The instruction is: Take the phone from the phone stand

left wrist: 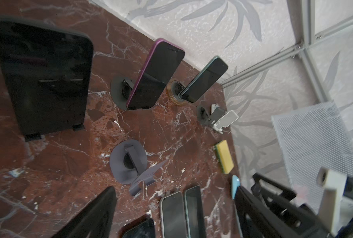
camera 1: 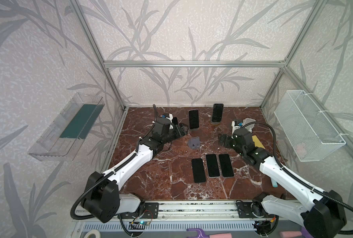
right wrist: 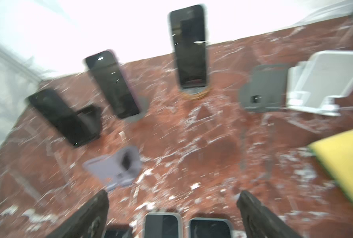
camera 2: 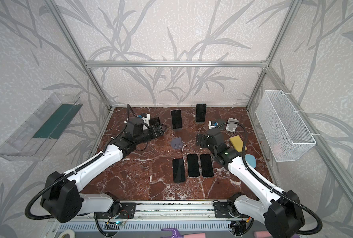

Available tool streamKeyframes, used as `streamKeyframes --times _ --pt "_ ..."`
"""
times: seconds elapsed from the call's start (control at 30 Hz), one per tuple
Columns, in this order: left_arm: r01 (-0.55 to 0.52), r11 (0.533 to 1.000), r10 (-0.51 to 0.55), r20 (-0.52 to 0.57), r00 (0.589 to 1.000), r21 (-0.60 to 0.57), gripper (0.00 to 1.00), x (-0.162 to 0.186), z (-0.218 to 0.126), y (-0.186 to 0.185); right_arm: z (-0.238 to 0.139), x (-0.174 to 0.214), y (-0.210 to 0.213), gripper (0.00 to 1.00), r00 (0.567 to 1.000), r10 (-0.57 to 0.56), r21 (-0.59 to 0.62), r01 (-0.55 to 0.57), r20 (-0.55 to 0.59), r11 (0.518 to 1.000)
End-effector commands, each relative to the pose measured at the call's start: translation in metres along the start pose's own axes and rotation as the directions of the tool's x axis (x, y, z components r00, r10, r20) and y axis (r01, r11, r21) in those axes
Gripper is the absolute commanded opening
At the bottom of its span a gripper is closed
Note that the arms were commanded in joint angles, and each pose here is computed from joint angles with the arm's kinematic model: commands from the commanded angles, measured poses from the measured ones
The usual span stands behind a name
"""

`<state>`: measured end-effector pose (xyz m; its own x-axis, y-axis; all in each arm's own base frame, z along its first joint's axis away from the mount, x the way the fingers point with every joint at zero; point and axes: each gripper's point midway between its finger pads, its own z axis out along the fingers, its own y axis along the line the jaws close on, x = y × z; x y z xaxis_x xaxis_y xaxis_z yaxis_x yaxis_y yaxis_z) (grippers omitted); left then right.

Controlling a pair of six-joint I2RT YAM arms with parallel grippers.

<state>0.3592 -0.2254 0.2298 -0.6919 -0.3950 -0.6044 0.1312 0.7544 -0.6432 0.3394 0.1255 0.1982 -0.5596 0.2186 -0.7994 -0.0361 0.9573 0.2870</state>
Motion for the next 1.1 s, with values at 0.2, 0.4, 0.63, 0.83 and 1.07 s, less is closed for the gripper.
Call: streamKeyframes --times 0.2,0.4,0.63,0.83,1.07 --pt "-0.283 0.844 0.346 0.059 0.937 -0.455 0.99 0.023 0.0 0.014 0.006 0.019 -0.03 0.98 0.993 0.043 0.032 -0.047 0.109 0.998" --pt "-0.224 0.852 0.282 0.054 0.958 -0.472 0.99 0.053 0.034 -0.002 -0.005 0.029 -0.038 0.98 0.988 0.062 0.024 -0.066 0.143 0.997" --pt "-0.235 0.746 0.286 -0.02 0.958 -0.623 0.99 0.073 0.059 0.008 -0.019 0.033 -0.061 0.98 0.968 0.123 0.081 -0.144 0.22 0.986" --pt "-0.254 0.708 0.301 -0.044 0.953 -0.659 0.99 0.078 0.077 0.011 -0.011 0.04 -0.058 1.0 0.973 0.141 0.072 -0.156 0.183 0.985" --pt "-0.266 0.697 0.297 -0.07 0.952 -0.666 0.99 0.087 0.093 0.026 -0.007 0.046 -0.058 1.0 0.97 0.167 0.061 -0.18 0.174 0.982"
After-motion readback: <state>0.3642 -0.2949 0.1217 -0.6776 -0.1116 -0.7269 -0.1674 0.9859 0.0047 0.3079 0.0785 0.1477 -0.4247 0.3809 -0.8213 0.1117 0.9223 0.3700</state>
